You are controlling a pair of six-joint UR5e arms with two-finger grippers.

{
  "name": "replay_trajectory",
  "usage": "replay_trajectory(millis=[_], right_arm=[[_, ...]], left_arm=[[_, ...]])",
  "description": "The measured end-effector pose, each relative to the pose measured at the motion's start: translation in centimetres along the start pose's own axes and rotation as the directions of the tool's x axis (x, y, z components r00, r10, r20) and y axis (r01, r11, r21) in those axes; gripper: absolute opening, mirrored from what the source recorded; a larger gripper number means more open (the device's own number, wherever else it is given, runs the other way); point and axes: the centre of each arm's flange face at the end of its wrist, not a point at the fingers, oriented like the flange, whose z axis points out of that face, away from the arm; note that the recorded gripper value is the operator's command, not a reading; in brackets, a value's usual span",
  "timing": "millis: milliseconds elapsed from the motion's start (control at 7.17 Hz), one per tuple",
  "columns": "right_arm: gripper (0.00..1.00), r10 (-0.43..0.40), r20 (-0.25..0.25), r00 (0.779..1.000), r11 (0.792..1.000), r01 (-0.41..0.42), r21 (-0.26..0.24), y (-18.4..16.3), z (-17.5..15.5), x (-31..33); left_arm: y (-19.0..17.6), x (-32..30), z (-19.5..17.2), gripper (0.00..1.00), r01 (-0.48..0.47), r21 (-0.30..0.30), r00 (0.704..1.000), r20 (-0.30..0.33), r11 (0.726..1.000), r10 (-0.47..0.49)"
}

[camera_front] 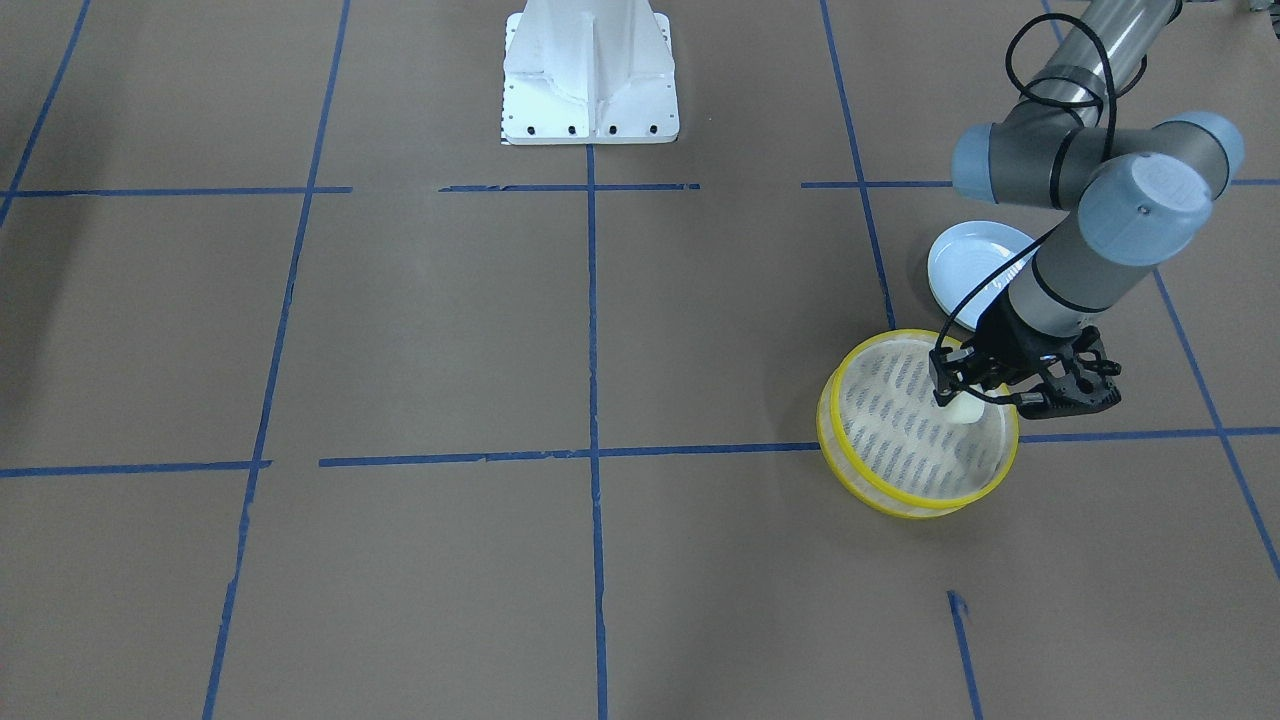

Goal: Place bun in steamer
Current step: 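Carry the bun with the left gripper over the yellow steamer and lower it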

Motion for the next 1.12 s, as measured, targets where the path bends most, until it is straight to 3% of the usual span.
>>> replay_trajectory(millis=[419, 837, 977, 1116], right_arm=[[1.00, 0.000, 0.000, 1.000, 1.000, 0.000, 0.000, 0.0, 0.0, 0.0], [1.00, 0.000, 0.000, 1.000, 1.000, 0.000, 0.000, 0.0, 0.0, 0.0], [1.00, 0.000, 0.000, 1.000, 1.000, 0.000, 0.000, 0.0, 0.0, 0.0], [1.00, 0.000, 0.000, 1.000, 1.000, 0.000, 0.000, 0.0, 0.0, 0.0]], left_arm=[[1.3, 1.5, 3.5, 0.44, -0.016, -0.030, 0.999, 0.031, 0.999, 0.017], [2.2, 2.4, 4.5, 0.44, -0.014, -0.045, 0.999, 0.032, 0.999, 0.015], [2.4, 2.6, 4.6, 0.46, -0.016, -0.048, 0.999, 0.032, 0.999, 0.017], [2.5, 2.7, 4.8, 0.59, -0.018, -0.051, 0.999, 0.031, 0.999, 0.019]])
